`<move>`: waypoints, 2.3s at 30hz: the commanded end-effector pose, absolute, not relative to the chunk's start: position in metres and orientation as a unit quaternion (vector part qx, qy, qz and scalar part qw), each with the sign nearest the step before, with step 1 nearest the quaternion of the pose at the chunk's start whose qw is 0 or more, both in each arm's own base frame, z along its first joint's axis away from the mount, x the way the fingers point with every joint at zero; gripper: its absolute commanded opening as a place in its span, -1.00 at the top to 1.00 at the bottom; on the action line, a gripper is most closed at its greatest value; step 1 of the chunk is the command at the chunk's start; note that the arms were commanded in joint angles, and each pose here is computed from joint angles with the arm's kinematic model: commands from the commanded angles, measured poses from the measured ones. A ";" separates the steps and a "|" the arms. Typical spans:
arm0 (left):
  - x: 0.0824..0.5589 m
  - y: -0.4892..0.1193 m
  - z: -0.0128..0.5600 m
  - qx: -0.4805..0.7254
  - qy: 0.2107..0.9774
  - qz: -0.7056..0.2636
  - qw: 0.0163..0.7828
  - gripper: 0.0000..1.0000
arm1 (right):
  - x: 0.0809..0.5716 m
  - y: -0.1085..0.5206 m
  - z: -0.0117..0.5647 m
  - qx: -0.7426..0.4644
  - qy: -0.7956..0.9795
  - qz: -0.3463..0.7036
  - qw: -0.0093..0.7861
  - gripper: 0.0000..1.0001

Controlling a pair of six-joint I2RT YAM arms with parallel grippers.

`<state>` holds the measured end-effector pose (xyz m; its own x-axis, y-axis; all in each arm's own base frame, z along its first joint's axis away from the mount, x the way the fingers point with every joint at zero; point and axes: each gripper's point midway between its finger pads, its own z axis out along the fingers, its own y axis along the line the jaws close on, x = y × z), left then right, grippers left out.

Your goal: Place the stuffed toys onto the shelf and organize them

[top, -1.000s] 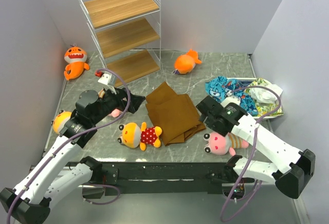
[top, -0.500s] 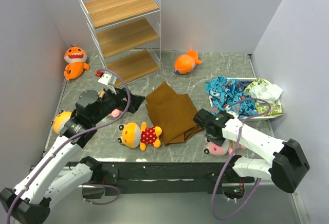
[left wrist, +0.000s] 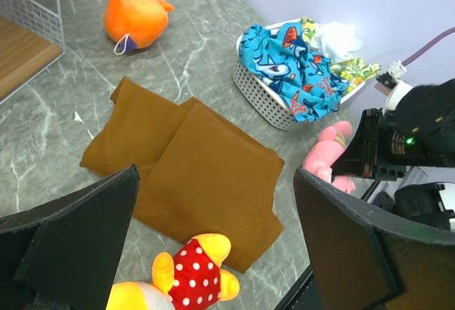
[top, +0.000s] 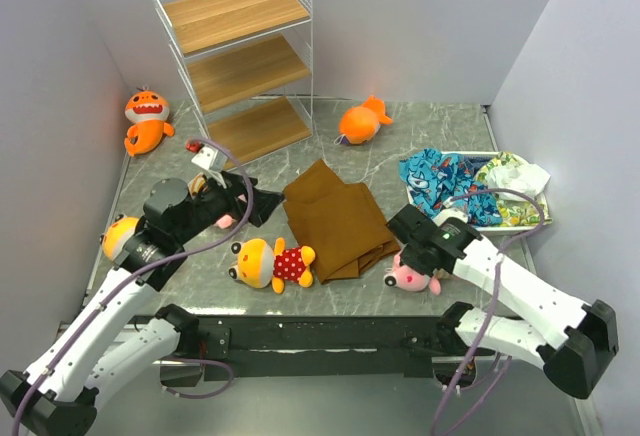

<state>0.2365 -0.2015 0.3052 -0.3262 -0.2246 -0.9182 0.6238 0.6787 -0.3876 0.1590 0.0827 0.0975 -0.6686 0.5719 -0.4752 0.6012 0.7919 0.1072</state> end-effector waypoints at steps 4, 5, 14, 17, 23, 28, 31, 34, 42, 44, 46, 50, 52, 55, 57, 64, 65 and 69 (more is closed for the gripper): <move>0.221 -0.195 0.343 0.150 0.667 -0.392 0.616 -0.93 | 0.169 0.119 0.162 0.300 0.910 0.107 0.267 1.00; 0.220 -0.195 0.342 0.150 0.664 -0.395 0.617 -0.93 | 0.172 0.122 0.173 0.302 0.905 0.121 0.273 1.00; 0.210 -0.198 0.347 0.181 0.653 -0.401 0.617 -0.93 | 0.197 0.145 0.235 0.320 0.875 0.193 0.308 1.00; 0.209 -0.200 0.351 0.185 0.650 -0.405 0.616 -0.93 | 0.212 0.174 0.258 0.310 0.859 0.261 0.313 1.00; 0.209 -0.206 0.352 0.200 0.650 -0.411 0.607 -0.93 | 0.244 0.236 0.311 0.257 0.808 0.410 0.336 0.98; 0.208 -0.212 0.360 0.210 0.645 -0.425 0.599 -0.93 | 0.259 0.265 0.330 0.248 0.781 0.470 0.327 0.98; 0.213 -0.216 0.363 0.210 0.647 -0.427 0.596 -0.93 | 0.260 0.282 0.335 0.235 0.771 0.504 0.308 0.98; 0.217 -0.223 0.365 0.213 0.643 -0.439 0.590 -0.93 | 0.260 0.293 0.342 0.229 0.761 0.531 0.294 0.96; 0.237 -0.244 0.351 0.217 0.650 -0.460 0.564 -0.93 | 0.267 0.307 0.351 0.240 0.734 0.571 0.277 0.88; 0.242 -0.246 0.351 0.220 0.652 -0.457 0.564 -0.93 | 0.265 0.314 0.354 0.228 0.729 0.588 0.267 0.88; 0.244 -0.251 0.348 0.226 0.654 -0.461 0.555 -0.96 | 0.263 0.317 0.348 0.221 0.731 0.593 0.258 0.88; 0.243 -0.258 0.349 0.235 0.643 -0.475 0.552 -0.38 | 0.259 0.317 0.344 0.208 0.729 0.597 0.263 0.78; 0.244 -0.259 0.347 0.236 0.645 -0.477 0.549 0.30 | 0.252 0.316 0.341 0.178 0.728 0.604 0.271 0.67; 0.240 -0.261 0.347 0.242 0.648 -0.481 0.538 0.90 | 0.246 0.306 0.342 0.114 0.722 0.596 0.331 0.17; 0.231 -0.261 0.351 0.239 0.649 -0.498 0.524 0.98 | 0.241 0.297 0.361 0.037 0.688 0.600 0.406 -0.06; 0.197 -0.247 0.377 0.206 0.644 -0.534 0.508 0.98 | 0.230 0.265 0.381 -0.172 0.652 0.488 0.554 -0.40; 0.194 -0.244 0.380 0.200 0.644 -0.536 0.507 0.98 | 0.228 0.262 0.381 -0.206 0.645 0.468 0.568 -0.41; 0.173 -0.233 0.392 0.198 0.644 -0.539 0.505 0.98 | 0.206 0.259 0.388 -0.330 0.591 0.439 0.590 -0.43</move>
